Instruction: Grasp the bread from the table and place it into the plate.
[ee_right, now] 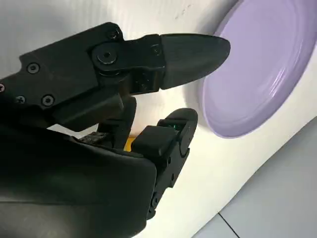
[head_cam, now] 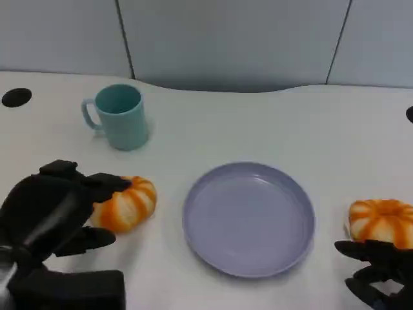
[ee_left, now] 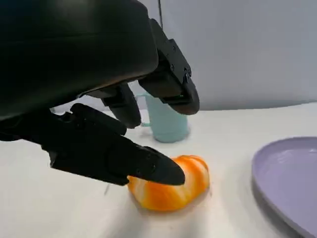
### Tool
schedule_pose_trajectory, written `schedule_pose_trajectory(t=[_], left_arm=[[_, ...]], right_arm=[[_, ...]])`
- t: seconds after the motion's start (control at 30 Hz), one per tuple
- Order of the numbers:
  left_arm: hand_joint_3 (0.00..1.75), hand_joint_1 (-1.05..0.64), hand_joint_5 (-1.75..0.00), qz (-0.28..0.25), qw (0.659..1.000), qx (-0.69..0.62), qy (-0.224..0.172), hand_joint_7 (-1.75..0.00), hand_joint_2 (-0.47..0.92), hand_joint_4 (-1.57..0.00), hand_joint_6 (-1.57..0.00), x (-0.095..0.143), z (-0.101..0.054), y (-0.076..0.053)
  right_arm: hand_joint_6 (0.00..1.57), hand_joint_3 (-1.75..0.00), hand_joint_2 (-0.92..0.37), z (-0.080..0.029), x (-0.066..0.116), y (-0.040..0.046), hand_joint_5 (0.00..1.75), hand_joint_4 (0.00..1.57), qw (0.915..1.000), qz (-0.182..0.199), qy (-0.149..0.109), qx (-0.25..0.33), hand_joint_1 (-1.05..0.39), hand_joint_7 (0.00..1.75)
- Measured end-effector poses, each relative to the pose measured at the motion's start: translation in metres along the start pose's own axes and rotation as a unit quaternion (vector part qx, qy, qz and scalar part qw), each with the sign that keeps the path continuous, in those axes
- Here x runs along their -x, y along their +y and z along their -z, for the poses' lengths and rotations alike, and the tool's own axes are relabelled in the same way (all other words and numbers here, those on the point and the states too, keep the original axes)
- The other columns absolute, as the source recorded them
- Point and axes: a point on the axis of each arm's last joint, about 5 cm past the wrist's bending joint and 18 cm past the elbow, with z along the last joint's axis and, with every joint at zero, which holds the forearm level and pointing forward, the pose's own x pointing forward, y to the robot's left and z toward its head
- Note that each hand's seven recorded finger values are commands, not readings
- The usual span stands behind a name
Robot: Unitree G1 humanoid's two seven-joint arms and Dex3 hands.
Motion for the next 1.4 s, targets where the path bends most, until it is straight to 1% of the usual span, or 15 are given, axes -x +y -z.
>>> schedule_pose_trajectory(t=[0.1,0.13,0.27,0.47,0.5,0.53,0.57,0.6,0.67,0.73,0.77,0.83,1.0,1.27,1.4], left_arm=[[0.06,-0.77,-0.51,0.019,1.0,-0.025,0.003,0.0,0.92,-0.1,-0.35,-0.008,-0.005,0.008],[0.06,-0.77,-0.5,0.023,0.999,-0.033,0.004,0.0,0.92,-0.1,-0.34,-0.01,-0.006,0.009],[0.05,-0.77,-0.48,0.032,0.999,-0.044,0.004,0.0,0.92,-0.1,-0.34,-0.014,-0.009,0.011],[0.05,-0.77,-0.46,0.035,0.998,-0.05,0.007,0.0,0.92,-0.11,-0.34,-0.014,-0.008,0.012],[0.05,-0.81,-0.39,0.036,0.998,-0.05,0.007,0.0,0.92,-0.06,-0.26,-0.014,-0.008,0.012],[0.04,-0.83,-0.34,0.048,0.998,-0.045,0.005,0.0,0.92,-0.03,-0.22,-0.017,-0.009,0.012],[0.03,-0.88,-0.26,0.075,0.996,-0.038,0.002,0.0,0.91,-0.01,-0.19,-0.023,-0.009,0.011],[0.02,-0.89,-0.22,0.102,0.994,-0.032,0.004,-0.01,0.91,-0.01,-0.18,-0.03,-0.008,0.01],[0.01,-0.89,-0.2,0.162,0.986,-0.021,0.025,-0.01,0.89,0.0,-0.17,-0.048,-0.008,0.004],[0.0,-0.84,-0.17,0.192,0.98,-0.02,0.039,0.0,0.85,0.0,-0.17,-0.058,-0.009,-0.001],[0.0,-0.78,-0.16,0.201,0.978,-0.019,0.043,-0.01,0.81,-0.01,-0.18,-0.062,-0.01,-0.003],[0.0,-0.71,-0.16,0.213,0.976,-0.021,0.044,-0.01,0.77,-0.02,-0.19,-0.069,-0.013,-0.005],[0.0,-0.63,-0.15,0.239,0.969,-0.029,0.049,0.0,0.73,-0.01,-0.19,-0.076,-0.013,-0.015],[0.0,-0.62,-0.13,0.243,0.968,-0.032,0.054,-0.01,0.72,0.0,-0.2,-0.079,-0.013,-0.022],[0.0,-0.6,-0.08,0.239,0.968,-0.038,0.061,0.0,0.72,0.0,-0.19,-0.089,-0.016,-0.028]], right_arm=[[0.72,-0.38,-0.92,-0.001,-0.001,0.0,0.84,0.49,1.0,-0.001,0.0,0.004,-0.29,0.01],[0.72,-0.38,-0.92,-0.001,-0.001,-0.0001,0.84,0.49,1.0,-0.001,0.001,0.004,-0.29,0.01],[0.72,-0.38,-0.92,-0.001,-0.001,-0.0002,0.84,0.49,1.0,-0.001,0.001,0.004,-0.29,0.01],[0.72,-0.39,-0.92,-0.001,-0.002,-0.0002,0.84,0.49,1.0,-0.001,0.001,0.004,-0.29,0.01],[0.72,-0.38,-0.92,-0.001,-0.002,-0.0002,0.84,0.5,1.0,-0.001,0.001,0.004,-0.29,0.01],[0.72,-0.38,-0.92,0.0,-0.001,-0.0004,0.85,0.5,1.0,-0.001,0.002,0.004,-0.29,0.01],[0.73,-0.38,-0.92,-0.001,-0.002,-0.0006,0.85,0.51,1.0,-0.001,0.001,0.004,-0.3,0.01],[0.73,-0.38,-0.92,-0.001,-0.002,-0.001,0.86,0.51,1.0,0.001,-0.001,0.004,-0.3,0.01],[0.74,-0.38,-0.92,-0.002,-0.002,-0.0016,0.86,0.5,1.0,0.002,-0.007,0.005,-0.3,0.01],[0.74,-0.37,-0.92,-0.001,-0.001,-0.0017,0.87,0.5,1.0,0.003,-0.005,0.002,-0.3,0.01],[0.73,-0.37,-0.92,0.0,-0.001,-0.0018,0.87,0.5,1.0,0.004,-0.004,0.0,-0.3,0.01],[0.73,-0.38,-0.92,0.001,0.0,-0.0019,0.87,0.49,1.0,0.004,-0.003,-0.001,-0.3,0.01],[0.73,-0.38,-0.92,0.0,0.001,-0.002,0.88,0.5,0.9999,0.005,-0.01,0.0,-0.3,0.01],[0.74,-0.39,-0.92,0.002,0.003,-0.0013,0.89,0.49,1.0,0.004,-0.005,0.0,-0.32,0.01],[0.74,-0.39,-0.92,0.002,0.004,-0.0019,0.9,0.48,1.0,0.004,-0.005,0.001,-0.33,0.02]])
